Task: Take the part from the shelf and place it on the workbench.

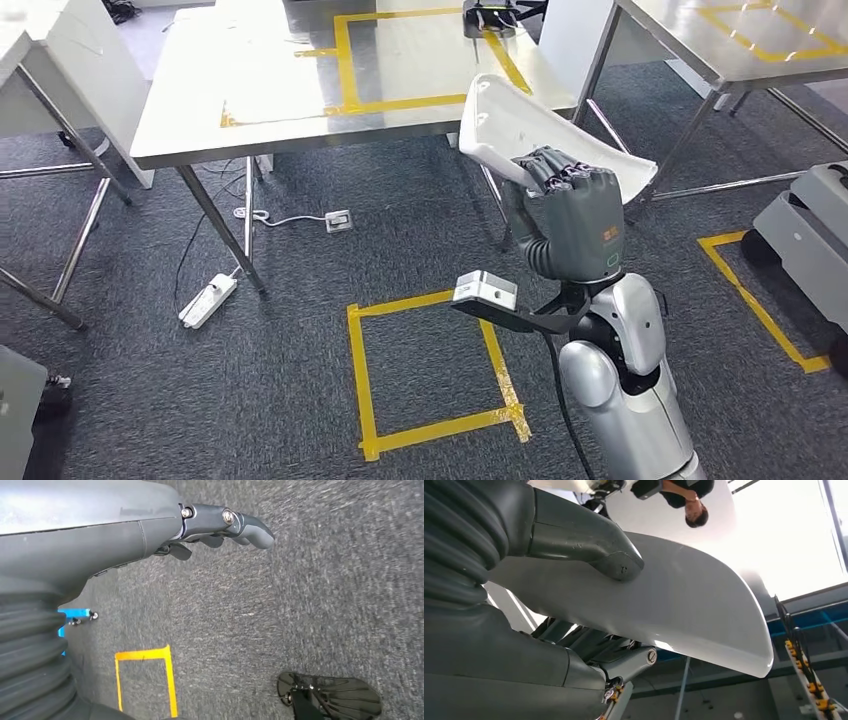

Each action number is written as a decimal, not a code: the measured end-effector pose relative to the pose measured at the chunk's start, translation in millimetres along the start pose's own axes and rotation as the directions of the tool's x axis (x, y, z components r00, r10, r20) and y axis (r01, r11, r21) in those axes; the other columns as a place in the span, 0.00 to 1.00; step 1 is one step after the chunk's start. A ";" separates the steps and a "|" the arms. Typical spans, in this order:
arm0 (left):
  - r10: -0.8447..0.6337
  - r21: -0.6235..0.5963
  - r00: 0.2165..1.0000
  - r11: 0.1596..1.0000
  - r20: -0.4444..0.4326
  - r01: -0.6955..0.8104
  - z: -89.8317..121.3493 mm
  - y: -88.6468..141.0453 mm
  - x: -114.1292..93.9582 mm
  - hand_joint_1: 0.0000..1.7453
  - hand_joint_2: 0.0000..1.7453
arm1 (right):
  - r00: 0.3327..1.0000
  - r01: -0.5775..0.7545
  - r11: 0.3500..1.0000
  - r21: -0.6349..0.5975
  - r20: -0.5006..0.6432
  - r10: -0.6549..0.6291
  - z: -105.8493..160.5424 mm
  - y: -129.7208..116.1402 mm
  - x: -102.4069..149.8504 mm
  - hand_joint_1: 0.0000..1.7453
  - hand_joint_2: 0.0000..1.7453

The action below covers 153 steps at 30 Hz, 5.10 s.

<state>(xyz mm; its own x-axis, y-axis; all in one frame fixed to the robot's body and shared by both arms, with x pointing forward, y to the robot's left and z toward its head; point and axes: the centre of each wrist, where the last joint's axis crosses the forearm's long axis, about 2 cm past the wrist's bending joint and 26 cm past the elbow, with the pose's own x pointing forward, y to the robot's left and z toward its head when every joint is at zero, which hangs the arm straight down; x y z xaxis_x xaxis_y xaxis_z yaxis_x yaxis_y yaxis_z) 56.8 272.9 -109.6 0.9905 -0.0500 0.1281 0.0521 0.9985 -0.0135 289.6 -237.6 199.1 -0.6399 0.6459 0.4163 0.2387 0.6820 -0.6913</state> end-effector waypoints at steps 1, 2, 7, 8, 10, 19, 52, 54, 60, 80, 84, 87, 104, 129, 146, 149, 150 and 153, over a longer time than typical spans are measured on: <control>-0.001 0.000 1.000 1.000 -0.001 0.001 0.0 -0.2 -0.5 0.00 1.00 | 1.000 0.002 1.000 0.000 -0.003 -0.002 1.2 0.6 -0.4 1.00 1.00; -0.002 -0.001 1.000 1.000 -0.002 0.002 0.0 -0.4 -0.9 0.00 1.00 | 1.000 0.004 1.000 -0.002 -0.005 -0.004 1.9 1.0 -0.8 1.00 1.00; -0.009 0.001 1.000 1.000 0.000 0.009 0.0 0.1 0.5 0.00 1.00 | 1.000 0.008 1.000 -0.006 -0.006 -0.008 3.3 0.7 -2.7 1.00 1.00; -0.011 0.001 1.000 1.000 -0.001 0.011 0.0 0.2 0.6 0.00 1.00 | 1.000 0.012 1.000 -0.007 -0.005 -0.012 3.7 0.8 -3.1 1.00 1.00; -0.012 0.001 1.000 1.000 -0.003 0.012 0.0 0.5 0.3 0.00 1.00 | 1.000 0.018 1.000 -0.008 -0.002 -0.018 4.0 0.8 -3.7 1.00 1.00; -0.018 0.002 1.000 1.000 -0.003 0.018 0.0 3.5 0.8 0.00 1.00 | 0.999 0.029 1.000 0.007 -0.030 -0.029 7.4 3.8 -10.0 1.00 1.00; -0.016 0.001 1.000 1.000 -0.015 0.016 -0.1 6.1 -11.8 0.00 1.00 | 0.995 0.045 0.996 0.072 -0.092 -0.039 29.3 14.2 -23.4 1.00 1.00; -0.015 0.002 1.000 1.000 -0.016 0.015 -0.1 6.0 -12.5 0.00 1.00 | 0.995 0.047 0.996 0.074 -0.092 -0.040 29.2 14.5 -23.7 1.00 1.00; -0.015 0.002 1.000 1.000 -0.007 0.015 -0.1 4.8 -11.1 0.00 1.00 | 0.995 0.055 0.996 0.064 -0.086 -0.050 26.4 12.2 -27.1 1.00 1.00; -0.010 0.004 1.000 1.000 -0.003 0.010 0.0 6.2 -15.0 0.00 1.00 | 0.994 0.060 0.995 0.075 -0.093 -0.053 22.5 14.0 -25.8 1.00 1.00; -0.010 0.002 1.000 1.000 -0.019 0.011 0.1 5.9 -21.8 0.00 1.00 | 0.993 0.067 0.994 0.088 -0.101 -0.058 27.7 17.3 -25.2 1.00 1.00; -0.013 0.003 1.000 1.000 -0.007 0.013 0.0 6.1 -16.3 0.00 1.00 | 0.995 0.061 0.995 0.080 -0.089 -0.054 22.5 15.4 -25.7 1.00 1.00; -0.057 0.009 0.998 0.998 0.004 0.057 -0.1 11.0 -2.0 0.00 1.00 | 0.981 0.063 0.982 0.180 -0.192 -0.028 1.9 20.5 -53.3 1.00 1.00; -0.091 -0.042 0.995 0.995 0.027 0.093 0.7 11.6 23.8 0.00 0.50 | 0.688 0.034 0.832 0.554 -0.616 0.382 -82.6 -4.3 -171.7 0.00 0.00; -0.082 -0.006 0.996 0.997 -0.021 0.082 0.2 14.8 12.9 0.00 0.00 | 0.862 0.232 0.917 0.326 -0.505 -0.038 -91.7 6.5 -159.6 0.00 0.00; -0.072 0.000 0.997 0.997 -0.022 0.072 0.2 14.4 10.2 0.00 0.00 | 0.867 0.370 0.906 0.204 -0.427 -0.258 -97.1 1.0 -155.0 0.00 0.00; -0.067 0.003 0.998 0.998 -0.023 0.067 0.1 14.5 8.3 0.00 0.00 | 0.863 0.399 0.900 0.177 -0.406 -0.303 -97.8 -0.3 -153.0 0.00 0.00; -0.051 0.006 0.998 0.999 -0.028 0.051 -0.1 14.4 0.6 0.00 0.00 | 0.854 0.439 0.888 0.135 -0.370 -0.366 -93.5 -2.7 -149.6 0.00 0.00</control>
<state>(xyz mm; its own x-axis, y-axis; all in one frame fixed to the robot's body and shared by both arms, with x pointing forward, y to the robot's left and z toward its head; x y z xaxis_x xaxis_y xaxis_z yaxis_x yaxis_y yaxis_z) 58.1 287.2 -109.8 0.9897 -0.1014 0.1007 0.1020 0.9948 -0.0005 452.9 -304.0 194.0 -0.3636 0.4293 0.8267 -0.1671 0.8430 -0.5112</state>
